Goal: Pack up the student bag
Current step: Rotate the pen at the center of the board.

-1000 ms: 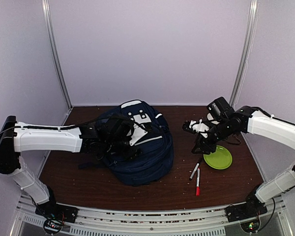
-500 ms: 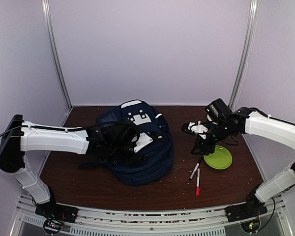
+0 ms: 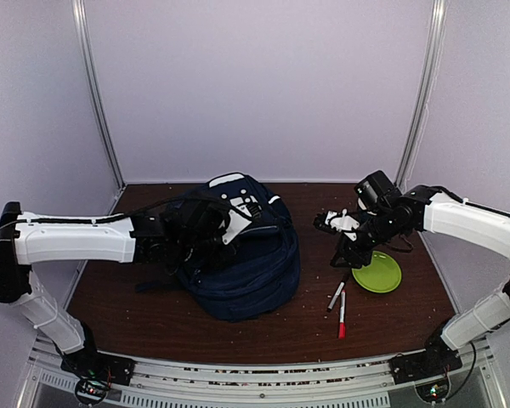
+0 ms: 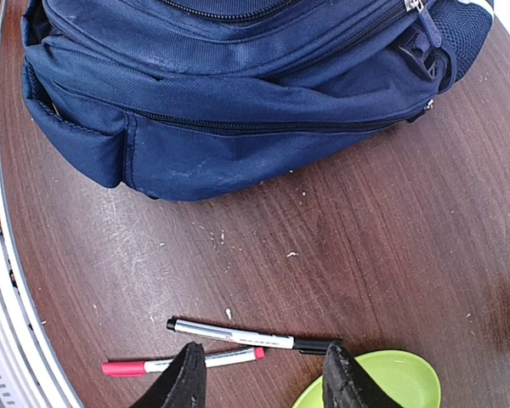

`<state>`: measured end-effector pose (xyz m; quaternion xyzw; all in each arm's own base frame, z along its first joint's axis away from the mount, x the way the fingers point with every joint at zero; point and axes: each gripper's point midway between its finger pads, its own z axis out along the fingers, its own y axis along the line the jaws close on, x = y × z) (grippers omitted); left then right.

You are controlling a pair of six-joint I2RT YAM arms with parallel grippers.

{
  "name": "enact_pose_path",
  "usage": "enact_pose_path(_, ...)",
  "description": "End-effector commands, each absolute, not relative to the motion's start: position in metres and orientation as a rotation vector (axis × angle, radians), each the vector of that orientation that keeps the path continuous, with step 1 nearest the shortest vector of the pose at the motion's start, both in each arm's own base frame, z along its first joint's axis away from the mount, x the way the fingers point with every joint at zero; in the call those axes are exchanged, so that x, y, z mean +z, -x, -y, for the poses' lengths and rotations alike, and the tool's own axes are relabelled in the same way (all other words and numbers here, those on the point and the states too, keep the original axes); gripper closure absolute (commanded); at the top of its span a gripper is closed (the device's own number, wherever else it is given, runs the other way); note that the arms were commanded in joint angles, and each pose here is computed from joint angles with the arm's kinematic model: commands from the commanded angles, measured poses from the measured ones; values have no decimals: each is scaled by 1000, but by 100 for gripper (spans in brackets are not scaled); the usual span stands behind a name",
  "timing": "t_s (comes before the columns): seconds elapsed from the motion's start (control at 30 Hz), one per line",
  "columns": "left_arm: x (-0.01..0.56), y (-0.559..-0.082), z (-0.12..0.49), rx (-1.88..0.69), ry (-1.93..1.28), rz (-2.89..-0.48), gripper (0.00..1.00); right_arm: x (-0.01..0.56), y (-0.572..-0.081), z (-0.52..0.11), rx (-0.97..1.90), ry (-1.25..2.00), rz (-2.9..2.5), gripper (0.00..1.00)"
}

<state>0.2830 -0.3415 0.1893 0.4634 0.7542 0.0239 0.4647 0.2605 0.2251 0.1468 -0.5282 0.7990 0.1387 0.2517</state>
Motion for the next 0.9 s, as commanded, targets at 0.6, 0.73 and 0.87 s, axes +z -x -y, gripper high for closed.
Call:
enact_pose_path(0.6, 192, -269, 369, -245, -1114, -1865, 69, 67, -182, -176, 20, 2242, -1896, 66)
enact_pose_path(0.73, 192, -264, 365, -280, -1086, -1871, 67, 58, -178, -180, -81, 2406, -1753, 61)
enact_pose_path(0.87, 196, -260, 361, -319, -1039, -1876, 66, 49, -173, -190, -137, 2528, -1624, 56)
